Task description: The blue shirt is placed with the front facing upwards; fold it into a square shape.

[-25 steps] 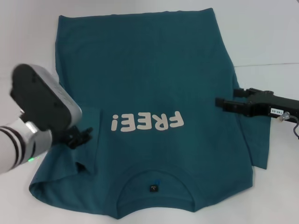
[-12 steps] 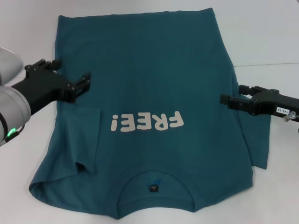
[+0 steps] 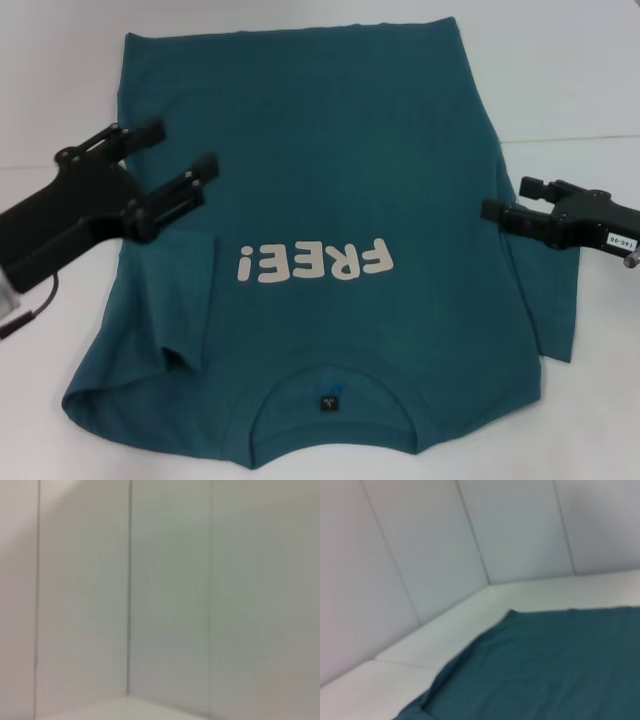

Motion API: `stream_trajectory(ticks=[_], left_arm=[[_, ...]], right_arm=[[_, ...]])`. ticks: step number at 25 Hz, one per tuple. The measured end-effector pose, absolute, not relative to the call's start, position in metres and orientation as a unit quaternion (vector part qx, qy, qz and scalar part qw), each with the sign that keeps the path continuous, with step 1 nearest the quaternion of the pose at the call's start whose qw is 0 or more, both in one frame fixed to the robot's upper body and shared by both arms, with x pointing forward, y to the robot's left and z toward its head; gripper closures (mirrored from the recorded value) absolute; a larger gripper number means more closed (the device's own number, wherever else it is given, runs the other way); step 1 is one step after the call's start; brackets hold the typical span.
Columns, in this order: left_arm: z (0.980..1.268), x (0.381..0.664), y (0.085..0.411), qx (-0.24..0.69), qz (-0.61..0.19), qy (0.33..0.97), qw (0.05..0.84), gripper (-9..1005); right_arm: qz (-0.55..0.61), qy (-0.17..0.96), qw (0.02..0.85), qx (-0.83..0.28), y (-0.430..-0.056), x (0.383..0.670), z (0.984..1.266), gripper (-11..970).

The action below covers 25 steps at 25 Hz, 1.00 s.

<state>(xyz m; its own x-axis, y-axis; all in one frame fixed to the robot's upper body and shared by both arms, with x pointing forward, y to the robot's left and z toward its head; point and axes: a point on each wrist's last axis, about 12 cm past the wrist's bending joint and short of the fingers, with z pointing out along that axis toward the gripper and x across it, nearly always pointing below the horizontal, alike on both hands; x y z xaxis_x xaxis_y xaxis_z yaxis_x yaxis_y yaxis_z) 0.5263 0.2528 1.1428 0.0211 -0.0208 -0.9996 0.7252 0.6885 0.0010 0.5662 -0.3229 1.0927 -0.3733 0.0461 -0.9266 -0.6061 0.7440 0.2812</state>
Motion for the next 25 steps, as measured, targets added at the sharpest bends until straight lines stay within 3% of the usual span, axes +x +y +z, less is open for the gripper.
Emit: stream_trajectory(ticks=[5,9,16,25], left_arm=[[1.092,0.505,0.266,0.268,-0.297,0.578,0.711,273],[1.065,0.494,0.266,0.254,-0.286,0.595,0.707,273],[1.053,0.485,0.268,0.24,-0.285,0.612,0.698,273],[1.044,0.494,0.267,0.234,-0.264,0.647,0.676,271]], right_arm=[[0.313,0.753,0.546,-0.194,-0.337,0.555,1.111,49],[0.312,0.76,0.544,-0.173,-0.352,0.552,1.129,49],[0.362,0.823,0.436,-0.042,-0.394,0.553,1.185,49],[0.268,0.9,0.335,0.08,-0.408,0.575,1.202,49]])
